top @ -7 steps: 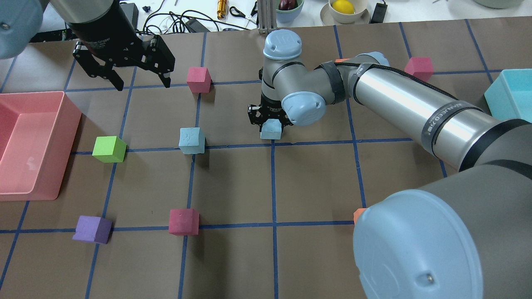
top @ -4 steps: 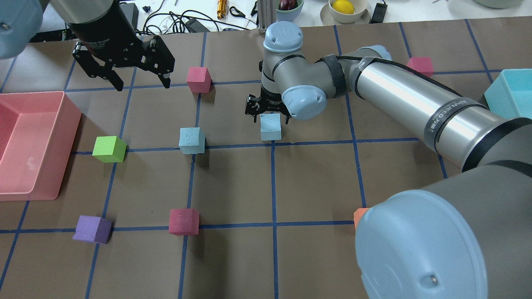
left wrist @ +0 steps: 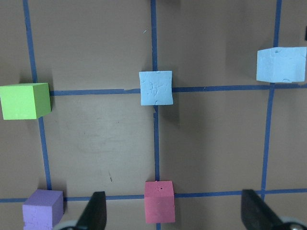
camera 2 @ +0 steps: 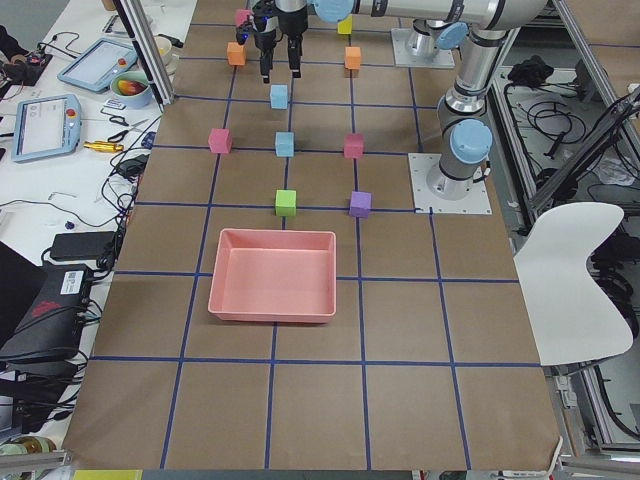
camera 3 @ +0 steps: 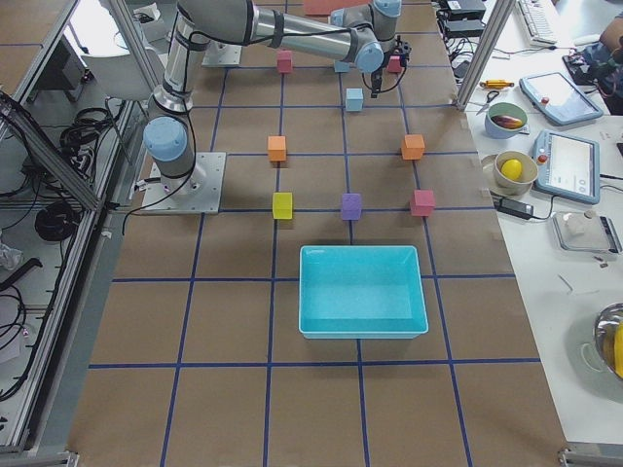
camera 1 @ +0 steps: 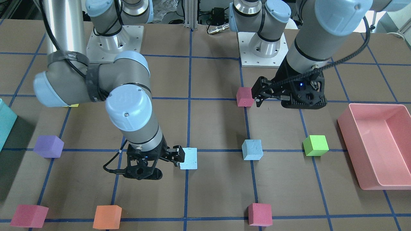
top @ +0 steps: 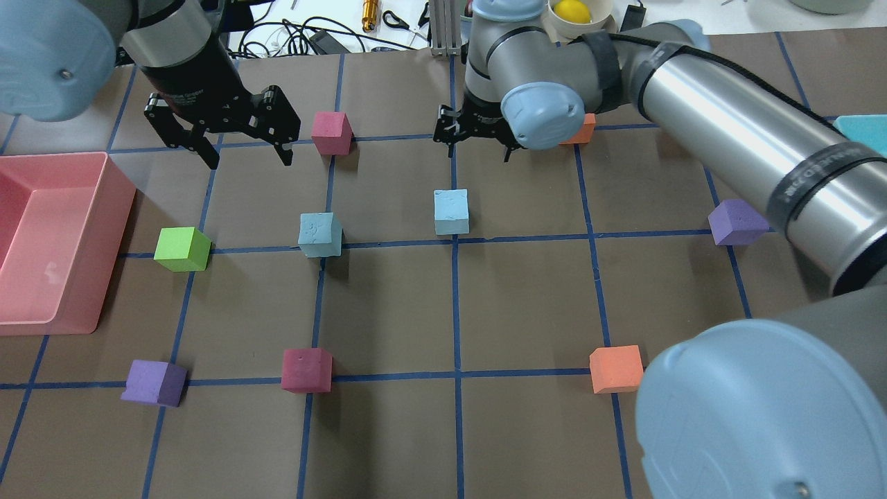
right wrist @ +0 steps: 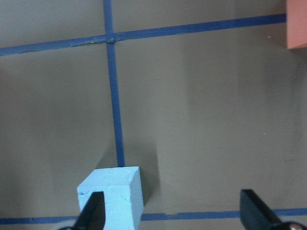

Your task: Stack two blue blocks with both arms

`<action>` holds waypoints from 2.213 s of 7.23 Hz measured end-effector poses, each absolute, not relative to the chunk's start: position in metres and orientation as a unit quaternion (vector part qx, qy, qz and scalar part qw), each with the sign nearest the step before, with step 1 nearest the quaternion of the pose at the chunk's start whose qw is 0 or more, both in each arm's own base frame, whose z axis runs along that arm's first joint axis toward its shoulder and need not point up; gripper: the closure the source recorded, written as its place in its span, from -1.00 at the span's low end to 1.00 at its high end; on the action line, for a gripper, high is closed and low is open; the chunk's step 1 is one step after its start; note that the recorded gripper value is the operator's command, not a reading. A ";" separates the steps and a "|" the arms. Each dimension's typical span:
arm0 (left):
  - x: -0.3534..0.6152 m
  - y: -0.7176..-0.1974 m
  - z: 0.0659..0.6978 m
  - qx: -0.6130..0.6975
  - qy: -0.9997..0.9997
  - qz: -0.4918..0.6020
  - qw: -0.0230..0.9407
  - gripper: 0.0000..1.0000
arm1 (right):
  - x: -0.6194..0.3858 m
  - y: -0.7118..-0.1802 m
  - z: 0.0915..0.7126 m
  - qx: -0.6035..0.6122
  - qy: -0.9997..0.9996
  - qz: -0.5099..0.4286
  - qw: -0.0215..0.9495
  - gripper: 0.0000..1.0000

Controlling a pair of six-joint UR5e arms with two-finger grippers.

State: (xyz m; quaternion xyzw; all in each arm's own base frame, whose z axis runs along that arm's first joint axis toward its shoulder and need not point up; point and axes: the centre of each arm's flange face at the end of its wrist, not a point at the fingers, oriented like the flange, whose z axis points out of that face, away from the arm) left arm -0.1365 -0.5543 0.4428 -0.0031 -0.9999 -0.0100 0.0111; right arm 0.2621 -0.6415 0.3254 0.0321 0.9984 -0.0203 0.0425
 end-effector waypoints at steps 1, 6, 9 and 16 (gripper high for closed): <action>-0.136 -0.571 0.411 -0.003 -1.000 -0.008 0.010 -1.00 | 0.237 -0.632 0.348 0.021 0.999 -0.015 0.037 -1.00; -0.136 -0.582 0.250 -0.007 -1.000 -0.021 0.007 -1.00 | 0.140 -0.548 0.433 -0.011 1.000 0.013 0.020 -1.00; -0.137 -0.574 0.209 -0.011 -0.999 -0.041 0.007 -0.59 | 0.138 -0.500 0.474 -0.019 1.000 0.021 0.014 -1.00; -0.156 -0.603 0.247 -0.013 -1.000 0.005 0.010 1.00 | 0.136 -0.494 0.478 -0.016 1.000 0.022 0.013 -1.00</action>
